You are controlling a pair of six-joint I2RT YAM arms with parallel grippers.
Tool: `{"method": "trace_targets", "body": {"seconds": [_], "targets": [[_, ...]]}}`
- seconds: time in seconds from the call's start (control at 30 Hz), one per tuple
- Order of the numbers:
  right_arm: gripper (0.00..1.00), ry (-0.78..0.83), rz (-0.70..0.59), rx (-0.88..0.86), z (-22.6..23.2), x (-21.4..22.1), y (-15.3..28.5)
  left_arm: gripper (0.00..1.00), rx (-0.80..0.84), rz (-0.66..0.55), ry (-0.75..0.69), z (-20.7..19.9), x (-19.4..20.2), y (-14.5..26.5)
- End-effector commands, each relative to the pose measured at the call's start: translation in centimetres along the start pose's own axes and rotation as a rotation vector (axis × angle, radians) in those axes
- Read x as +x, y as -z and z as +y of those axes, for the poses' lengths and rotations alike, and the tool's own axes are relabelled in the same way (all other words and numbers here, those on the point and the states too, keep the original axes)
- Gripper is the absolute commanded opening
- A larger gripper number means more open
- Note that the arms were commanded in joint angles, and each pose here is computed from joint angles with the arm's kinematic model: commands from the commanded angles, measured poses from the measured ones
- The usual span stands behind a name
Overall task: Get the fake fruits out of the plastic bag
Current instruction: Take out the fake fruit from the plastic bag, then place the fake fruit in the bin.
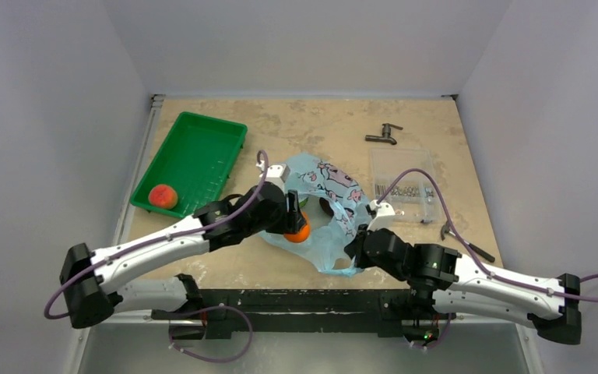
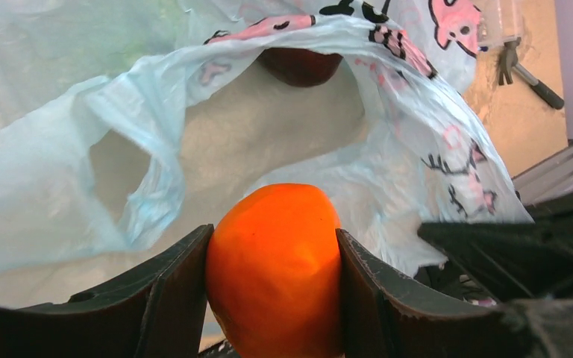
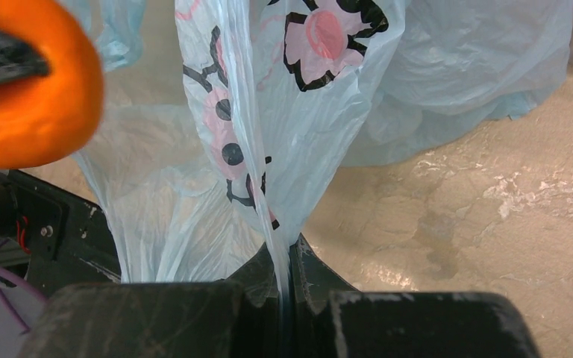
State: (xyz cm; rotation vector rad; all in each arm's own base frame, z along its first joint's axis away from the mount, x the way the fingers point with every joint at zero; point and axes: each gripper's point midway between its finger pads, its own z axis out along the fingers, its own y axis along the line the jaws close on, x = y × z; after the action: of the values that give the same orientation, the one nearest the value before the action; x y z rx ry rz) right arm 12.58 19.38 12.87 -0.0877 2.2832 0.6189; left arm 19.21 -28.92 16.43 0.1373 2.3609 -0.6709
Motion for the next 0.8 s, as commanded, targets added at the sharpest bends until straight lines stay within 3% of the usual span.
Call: {"method": "trace_targets", "body": {"seconds": [0.0,0.13,0.27,0.43,0.6,0.77], "targets": [[0.00,0.008,-0.055,0.014,0.1,-1.1,-0.3,0.12,0.001,-0.008,-0.048,1.7,-0.2,4.8],[0.00,0.025,-0.038,0.023,0.2,-0.7,-0.9,0.12,-0.085,-0.077,-0.046,5.3,-0.8,9.0],[0.00,0.029,-0.026,0.034,0.1,-0.4,-1.1,0.04,-0.268,-0.170,0.008,10.8,-1.4,13.4],[0.00,0.021,-0.030,0.021,0.1,-0.6,-0.6,0.00,-0.451,-0.361,0.100,16.3,-3.4,17.7],[0.00,0.009,-0.054,0.007,0.1,-1.0,-0.4,0.00,-0.582,-0.412,0.050,18.9,-6.5,17.3],[0.00,0.016,-0.051,0.004,0.2,-1.1,-0.2,0.00,-0.776,-0.299,0.045,23.6,-9.1,14.0]]}}
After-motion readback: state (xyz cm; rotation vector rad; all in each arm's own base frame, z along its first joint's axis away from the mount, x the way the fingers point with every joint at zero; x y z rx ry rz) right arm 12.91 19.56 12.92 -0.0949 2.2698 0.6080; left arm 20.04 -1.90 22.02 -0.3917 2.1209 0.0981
